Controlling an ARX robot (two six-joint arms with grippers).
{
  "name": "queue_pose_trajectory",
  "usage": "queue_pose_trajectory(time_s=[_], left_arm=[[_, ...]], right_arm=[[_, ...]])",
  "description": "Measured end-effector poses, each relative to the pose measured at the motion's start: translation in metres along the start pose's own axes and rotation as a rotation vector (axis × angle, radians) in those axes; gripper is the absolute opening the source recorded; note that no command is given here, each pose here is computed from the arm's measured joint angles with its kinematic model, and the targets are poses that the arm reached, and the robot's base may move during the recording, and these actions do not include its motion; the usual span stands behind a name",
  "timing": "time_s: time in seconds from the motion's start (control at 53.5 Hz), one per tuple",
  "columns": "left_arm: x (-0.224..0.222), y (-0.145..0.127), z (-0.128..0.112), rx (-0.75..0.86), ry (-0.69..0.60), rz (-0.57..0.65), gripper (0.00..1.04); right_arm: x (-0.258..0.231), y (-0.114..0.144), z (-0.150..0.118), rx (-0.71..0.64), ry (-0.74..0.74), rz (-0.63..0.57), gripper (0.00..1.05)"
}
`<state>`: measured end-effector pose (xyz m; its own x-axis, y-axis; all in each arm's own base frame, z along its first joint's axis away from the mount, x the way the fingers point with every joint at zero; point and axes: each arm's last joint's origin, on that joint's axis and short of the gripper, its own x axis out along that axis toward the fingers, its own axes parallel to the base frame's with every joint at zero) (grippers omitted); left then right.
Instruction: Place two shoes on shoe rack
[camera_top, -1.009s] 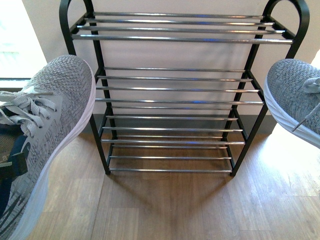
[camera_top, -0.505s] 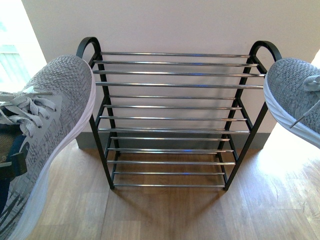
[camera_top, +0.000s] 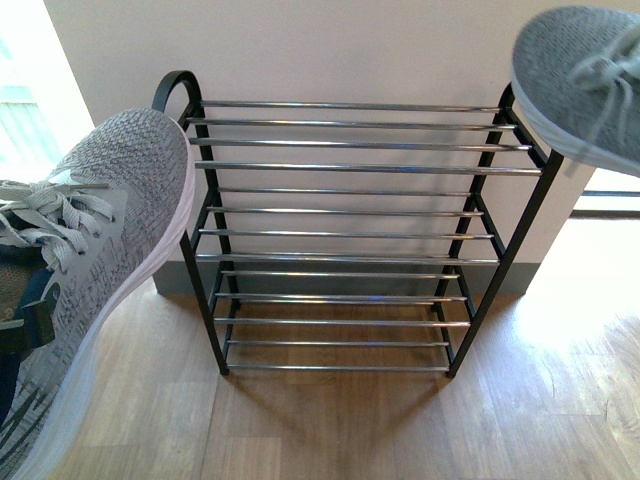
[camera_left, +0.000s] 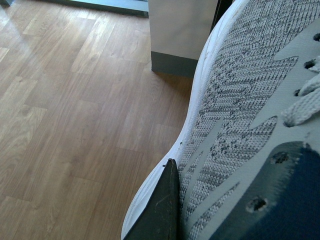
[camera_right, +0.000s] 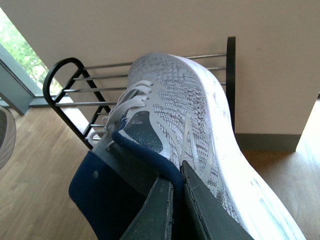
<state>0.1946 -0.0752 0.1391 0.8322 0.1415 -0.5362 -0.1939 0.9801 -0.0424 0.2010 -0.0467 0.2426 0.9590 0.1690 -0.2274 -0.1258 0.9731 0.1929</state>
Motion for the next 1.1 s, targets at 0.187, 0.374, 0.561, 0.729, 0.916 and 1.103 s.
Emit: queue_pose_trajectory(time_s=[0.187,0.374,0.561,0.729,0.916,1.103], left_arm=[[0.0,0.0,0.0,0.0,0.0,-0.001,0.02],[0.0,0.0,0.0,0.0,0.0,0.0,0.02],[0.0,0.0,0.0,0.0,0.0,0.0,0.02],[0.0,0.0,0.0,0.0,0.0,0.0,0.02],[0.0,0.0,0.0,0.0,0.0,0.0,0.02],[0.0,0.0,0.0,0.0,0.0,0.0,0.02]], right_arm=[[0.049,0.029,0.026,0.024,0.066,0.028,0.01],[0.127,0.055,0.046,0.165,0.168,-0.057,0.01],[0.172,0.055,0.051,0.282,0.179,-0.229,0.01],[0.203,0.055,0.056,0.358,0.144,-0.328,0.01],[0.223,0.055,0.055,0.381,0.133,-0.357,0.01],[0.251,0.049,0.044,0.386,0.126,-0.378,0.01]])
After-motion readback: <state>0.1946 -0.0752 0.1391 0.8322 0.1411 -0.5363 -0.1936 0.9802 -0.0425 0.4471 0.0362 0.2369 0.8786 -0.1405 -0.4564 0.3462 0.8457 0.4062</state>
